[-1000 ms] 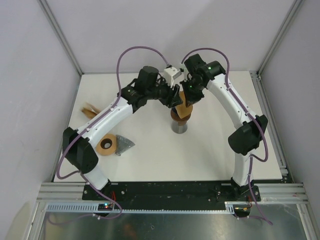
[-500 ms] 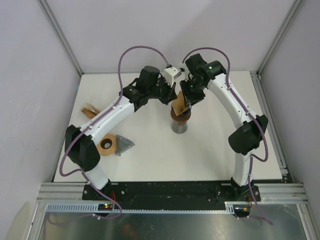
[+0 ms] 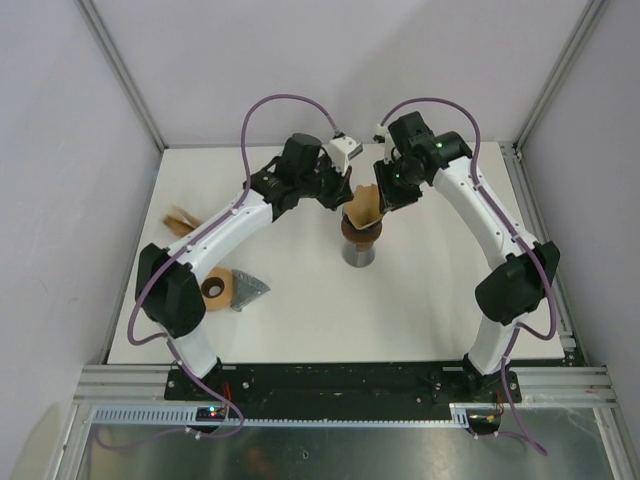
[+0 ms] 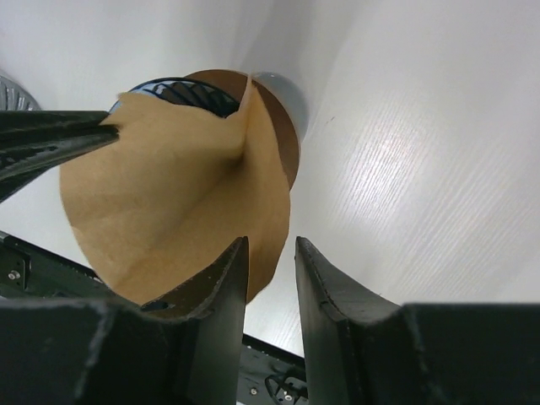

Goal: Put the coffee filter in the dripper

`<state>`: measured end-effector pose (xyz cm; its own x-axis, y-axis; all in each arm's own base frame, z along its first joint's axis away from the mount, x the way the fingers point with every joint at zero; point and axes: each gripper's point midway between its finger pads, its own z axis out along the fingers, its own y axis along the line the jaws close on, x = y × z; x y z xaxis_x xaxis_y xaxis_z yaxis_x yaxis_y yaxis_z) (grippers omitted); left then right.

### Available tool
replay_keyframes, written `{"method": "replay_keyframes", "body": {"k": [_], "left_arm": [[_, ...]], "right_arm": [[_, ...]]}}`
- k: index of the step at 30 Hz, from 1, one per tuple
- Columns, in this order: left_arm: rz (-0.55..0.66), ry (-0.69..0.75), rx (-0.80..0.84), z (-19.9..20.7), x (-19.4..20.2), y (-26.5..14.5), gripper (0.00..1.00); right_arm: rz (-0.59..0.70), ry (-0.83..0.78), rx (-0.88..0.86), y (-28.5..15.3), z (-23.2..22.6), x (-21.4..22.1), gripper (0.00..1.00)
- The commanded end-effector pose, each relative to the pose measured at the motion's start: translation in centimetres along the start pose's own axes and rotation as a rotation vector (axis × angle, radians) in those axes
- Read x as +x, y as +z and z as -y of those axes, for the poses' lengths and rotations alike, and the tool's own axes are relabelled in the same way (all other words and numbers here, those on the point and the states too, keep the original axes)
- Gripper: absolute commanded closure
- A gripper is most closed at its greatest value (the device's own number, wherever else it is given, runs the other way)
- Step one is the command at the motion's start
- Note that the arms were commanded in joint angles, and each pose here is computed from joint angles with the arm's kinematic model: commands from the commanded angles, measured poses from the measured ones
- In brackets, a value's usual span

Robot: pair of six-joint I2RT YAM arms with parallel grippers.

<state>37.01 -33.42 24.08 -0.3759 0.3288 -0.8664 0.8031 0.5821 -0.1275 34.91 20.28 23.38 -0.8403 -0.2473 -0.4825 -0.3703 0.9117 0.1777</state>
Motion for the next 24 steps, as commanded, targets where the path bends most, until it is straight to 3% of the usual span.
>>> {"method": "replay_keyframes", "body": {"k": [1, 9, 16, 21, 24], "left_arm": [[0.037, 0.003, -0.001, -0.5, -1.1, 0.0, 1.0], [0.018, 0.014, -0.02, -1.3, -0.2, -0.1, 1.0], [0.004, 0.014, -0.002, -1.0, 0.6, -0.1, 1.0], [0.013, 0.018, 0.016, -0.6, 0.3, -0.3, 1.0], [0.019, 0.021, 0.015, -0.6, 0.0, -0.3, 1.0]], "right_arm": [[0.048, 0.005, -0.038, 0.7, -0.6, -0.8, 0.67], [0.057, -0.002, -0.008, 1.8, -0.4, -1.3, 0.65], [0.077, -0.026, 0.02, 1.6, 0.0, -1.7, 0.57], [0.217, -0.058, 0.044, -2.0, 0.0, -4.3, 0.41], [0.318, -0.08, 0.028, -4.2, -0.6, -5.8, 0.37]]}}
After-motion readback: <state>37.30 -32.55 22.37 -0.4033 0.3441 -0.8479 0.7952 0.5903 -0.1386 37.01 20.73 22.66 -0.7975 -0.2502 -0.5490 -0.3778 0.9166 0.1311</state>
